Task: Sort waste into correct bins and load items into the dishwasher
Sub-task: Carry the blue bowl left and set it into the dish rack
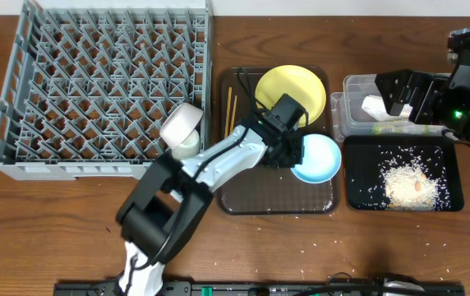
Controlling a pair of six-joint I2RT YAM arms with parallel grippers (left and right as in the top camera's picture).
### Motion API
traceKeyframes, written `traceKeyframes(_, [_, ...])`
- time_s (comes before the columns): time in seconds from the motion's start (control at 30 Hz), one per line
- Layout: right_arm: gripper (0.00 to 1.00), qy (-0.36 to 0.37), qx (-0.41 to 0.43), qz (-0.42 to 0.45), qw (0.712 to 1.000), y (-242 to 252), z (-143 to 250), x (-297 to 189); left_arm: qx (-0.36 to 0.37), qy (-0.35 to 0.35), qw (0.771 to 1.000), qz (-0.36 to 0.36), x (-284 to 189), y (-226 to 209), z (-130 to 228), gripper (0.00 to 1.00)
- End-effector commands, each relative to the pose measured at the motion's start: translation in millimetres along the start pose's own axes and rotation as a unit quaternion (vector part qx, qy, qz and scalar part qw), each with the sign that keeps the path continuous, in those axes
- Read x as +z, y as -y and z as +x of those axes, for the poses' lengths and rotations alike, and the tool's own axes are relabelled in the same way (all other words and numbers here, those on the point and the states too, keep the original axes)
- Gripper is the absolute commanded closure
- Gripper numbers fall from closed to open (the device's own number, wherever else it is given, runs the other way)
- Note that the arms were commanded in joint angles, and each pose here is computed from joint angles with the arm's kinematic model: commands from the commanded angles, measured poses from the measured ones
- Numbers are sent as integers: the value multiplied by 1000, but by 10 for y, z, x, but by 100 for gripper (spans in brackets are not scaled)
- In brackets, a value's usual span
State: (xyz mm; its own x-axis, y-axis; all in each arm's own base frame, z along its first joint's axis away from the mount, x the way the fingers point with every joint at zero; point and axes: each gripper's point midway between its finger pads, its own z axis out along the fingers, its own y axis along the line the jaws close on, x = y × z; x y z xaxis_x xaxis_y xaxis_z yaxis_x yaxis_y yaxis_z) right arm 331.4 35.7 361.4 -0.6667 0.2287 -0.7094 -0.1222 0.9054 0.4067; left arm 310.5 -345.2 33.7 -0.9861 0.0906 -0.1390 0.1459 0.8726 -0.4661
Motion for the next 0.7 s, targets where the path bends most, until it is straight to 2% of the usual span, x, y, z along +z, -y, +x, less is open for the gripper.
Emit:
traceKeyframes(0.0, [1,5,6,0,1000,4,-34,-38,30,89,996,-11,-531,80,-346,93])
traceKeyframes(0.13, [1,3,7,0,1000,6,-24,-38,13,166,984,-70,-963,-258,-688,93])
traceKeyframes(0.27, [1,3,8,0,1000,6,-23,-38,-11,262,954,-149,-1576,-749,-1083,93])
traceKeyframes(0.37, [1,3,8,0,1000,6,-23,-38,-31,338,913,-224,-2113,-1150,-1328,92])
traceKeyframes(0.5, [1,3,8,0,1000,6,-23,-38,-41,418,838,-347,-2779,-1607,-1524,93])
traceKeyframes(0.67, [1,3,8,0,1000,6,-23,-38,-35,443,756,-481,-3238,-1990,-1615,93])
